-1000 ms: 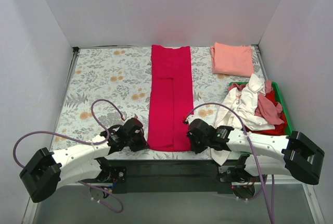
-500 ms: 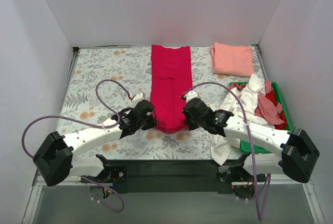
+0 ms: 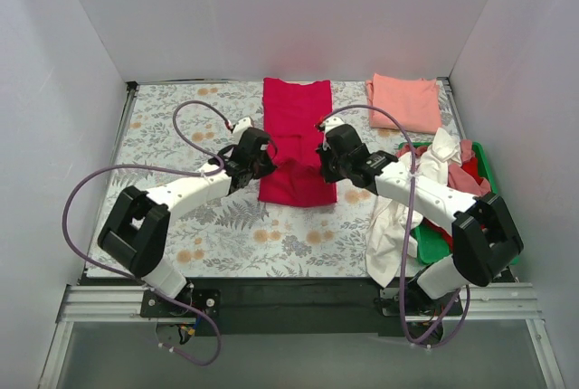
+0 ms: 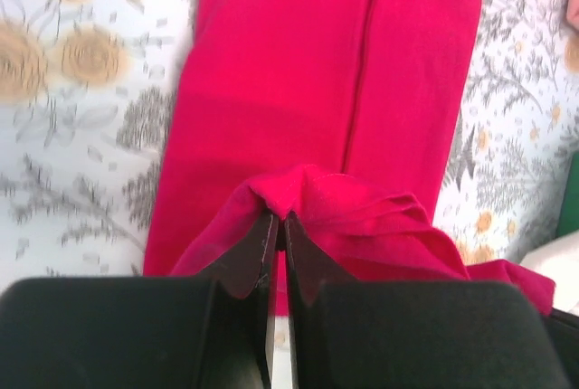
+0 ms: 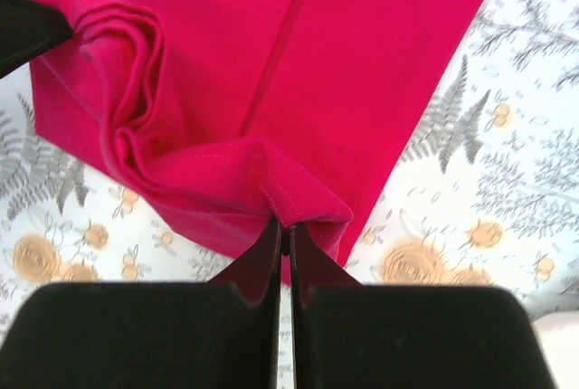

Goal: Fold and stack the t-shirts
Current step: Fold the tshirt

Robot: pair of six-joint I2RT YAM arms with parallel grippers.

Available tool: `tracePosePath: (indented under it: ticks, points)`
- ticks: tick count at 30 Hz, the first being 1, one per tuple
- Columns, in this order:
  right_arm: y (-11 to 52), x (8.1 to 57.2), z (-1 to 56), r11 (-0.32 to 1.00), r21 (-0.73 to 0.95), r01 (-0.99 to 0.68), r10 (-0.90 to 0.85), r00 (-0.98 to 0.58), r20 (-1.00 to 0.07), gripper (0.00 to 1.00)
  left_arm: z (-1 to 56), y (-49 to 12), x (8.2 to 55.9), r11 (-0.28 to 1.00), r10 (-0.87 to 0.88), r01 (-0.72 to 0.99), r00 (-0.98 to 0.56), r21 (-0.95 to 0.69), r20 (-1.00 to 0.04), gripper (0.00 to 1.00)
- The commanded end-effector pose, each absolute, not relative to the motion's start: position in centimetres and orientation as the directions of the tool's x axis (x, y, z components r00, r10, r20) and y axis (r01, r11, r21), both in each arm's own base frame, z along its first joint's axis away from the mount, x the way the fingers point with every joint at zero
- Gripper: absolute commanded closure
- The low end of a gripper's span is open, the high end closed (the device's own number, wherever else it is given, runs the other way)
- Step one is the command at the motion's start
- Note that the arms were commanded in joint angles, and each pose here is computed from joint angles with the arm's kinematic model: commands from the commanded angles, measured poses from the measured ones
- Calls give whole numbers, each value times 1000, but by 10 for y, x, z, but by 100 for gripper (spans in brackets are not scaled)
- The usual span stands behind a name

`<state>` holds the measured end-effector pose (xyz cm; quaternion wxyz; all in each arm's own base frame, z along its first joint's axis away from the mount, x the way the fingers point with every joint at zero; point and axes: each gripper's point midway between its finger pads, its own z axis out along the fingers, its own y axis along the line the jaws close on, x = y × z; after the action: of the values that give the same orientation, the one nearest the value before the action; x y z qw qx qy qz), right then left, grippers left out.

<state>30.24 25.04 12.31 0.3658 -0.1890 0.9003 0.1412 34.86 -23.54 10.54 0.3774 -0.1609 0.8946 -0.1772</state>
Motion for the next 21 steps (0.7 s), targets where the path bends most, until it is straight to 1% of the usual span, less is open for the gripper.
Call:
tracePosePath:
  ticks: [1,2,3,8,12,14,16,21]
  points:
    - [261,334,147,874,133,-467,-210,-610,-764,99,126,-245,381,885,-395,-67,-635,-462,-664,100]
    - [257,342,147,879,128,-459,-208,-610,-765,99,133,-246,390,881,-395,-51,-627,-471,-671,100]
    - [257,346,148,879,129,-458,-205,-610,-765,99,124,-248,394,886,-384,-53,-643,-461,-663,100]
    - [257,376,145,874,142,-464,-203,-616,-761,99,123,-244,422,893,-375,-51,-635,-447,-676,100]
    - [255,396,137,878,144,-456,-203,-628,-751,99,118,-245,436,892,-365,-36,-645,-451,-671,100]
    - [254,408,142,880,147,-453,-193,-621,-760,99,110,-246,442,897,-350,-30,-658,-441,-667,100]
    - [252,417,137,884,141,-446,-195,-625,-756,99,114,-246,451,898,-350,-29,-651,-439,-674,100]
    - [252,435,127,878,166,-450,-188,-641,-744,99,97,-241,464,903,-356,-69,-675,-425,-646,100]
